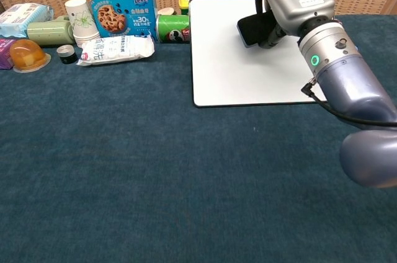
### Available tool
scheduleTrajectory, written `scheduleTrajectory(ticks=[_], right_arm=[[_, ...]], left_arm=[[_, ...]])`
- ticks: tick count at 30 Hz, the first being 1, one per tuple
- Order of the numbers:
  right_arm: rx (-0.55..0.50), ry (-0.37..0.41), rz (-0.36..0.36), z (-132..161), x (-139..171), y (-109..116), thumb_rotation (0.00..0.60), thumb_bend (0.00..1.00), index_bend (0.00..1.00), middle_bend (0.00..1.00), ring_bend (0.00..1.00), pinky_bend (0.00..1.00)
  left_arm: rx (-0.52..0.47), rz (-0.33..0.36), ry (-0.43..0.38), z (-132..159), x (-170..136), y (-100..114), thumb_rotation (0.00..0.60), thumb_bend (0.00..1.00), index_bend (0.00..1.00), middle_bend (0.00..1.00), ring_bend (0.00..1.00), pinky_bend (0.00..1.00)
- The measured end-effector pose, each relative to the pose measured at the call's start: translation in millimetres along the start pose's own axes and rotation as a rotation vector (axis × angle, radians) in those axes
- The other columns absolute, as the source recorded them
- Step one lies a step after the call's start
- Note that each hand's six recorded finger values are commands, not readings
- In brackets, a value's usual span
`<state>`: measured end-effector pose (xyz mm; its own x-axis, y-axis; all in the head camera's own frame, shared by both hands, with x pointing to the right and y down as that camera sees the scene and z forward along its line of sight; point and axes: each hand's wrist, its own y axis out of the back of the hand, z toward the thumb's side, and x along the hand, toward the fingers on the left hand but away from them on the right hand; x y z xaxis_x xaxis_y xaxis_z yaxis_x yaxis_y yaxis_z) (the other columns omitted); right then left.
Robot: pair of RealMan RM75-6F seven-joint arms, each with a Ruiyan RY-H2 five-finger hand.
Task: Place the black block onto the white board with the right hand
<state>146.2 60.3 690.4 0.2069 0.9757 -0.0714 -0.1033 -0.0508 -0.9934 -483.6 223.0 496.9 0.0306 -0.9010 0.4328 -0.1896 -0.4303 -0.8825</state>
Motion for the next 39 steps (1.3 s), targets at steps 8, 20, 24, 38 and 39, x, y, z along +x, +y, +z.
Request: scheduleTrajectory(ticks=[8, 20, 24, 38, 39], right_arm=[[-0.032, 0.001, 0.075, 0.2, 5.6, -17.5, 0.600, 0.08, 0.06, 0.10, 0.19, 0.35], [-0.055, 0.009, 0.033, -5.1, 12.7, -12.5, 0.600, 0.05, 0.01, 0.00, 0.06, 0.17], [-0.068, 0.012, 0.027, -6.3, 16.2, -9.8, 0.600, 0.05, 0.01, 0.00, 0.06, 0.17], [-0.207, 0.072, 0.046, -60.6, 45.3, 44.3, 0.600, 0.00, 0.07, 0.03, 0.03, 0.14], [-0.203, 0.076, 0.053, -69.3, 48.0, 48.6, 0.600, 0.00, 0.08, 0.04, 0.03, 0.14]], left_arm=[[-0.001, -0.001, 0.003, 0.2, 1.2, -0.4, 0.600, 0.08, 0.00, 0.00, 0.00, 0.06], [-0.008, 0.006, 0.003, -0.5, 0.6, 1.1, 0.600, 0.08, 0.00, 0.00, 0.00, 0.06], [-0.013, 0.007, 0.001, -0.9, 0.0, 1.7, 0.600, 0.08, 0.00, 0.00, 0.00, 0.06], [-0.010, 0.009, -0.010, -1.7, -1.4, 3.2, 0.600, 0.08, 0.00, 0.00, 0.00, 0.06], [-0.009, 0.007, -0.009, -1.7, -1.5, 2.7, 0.600, 0.08, 0.00, 0.00, 0.00, 0.06]])
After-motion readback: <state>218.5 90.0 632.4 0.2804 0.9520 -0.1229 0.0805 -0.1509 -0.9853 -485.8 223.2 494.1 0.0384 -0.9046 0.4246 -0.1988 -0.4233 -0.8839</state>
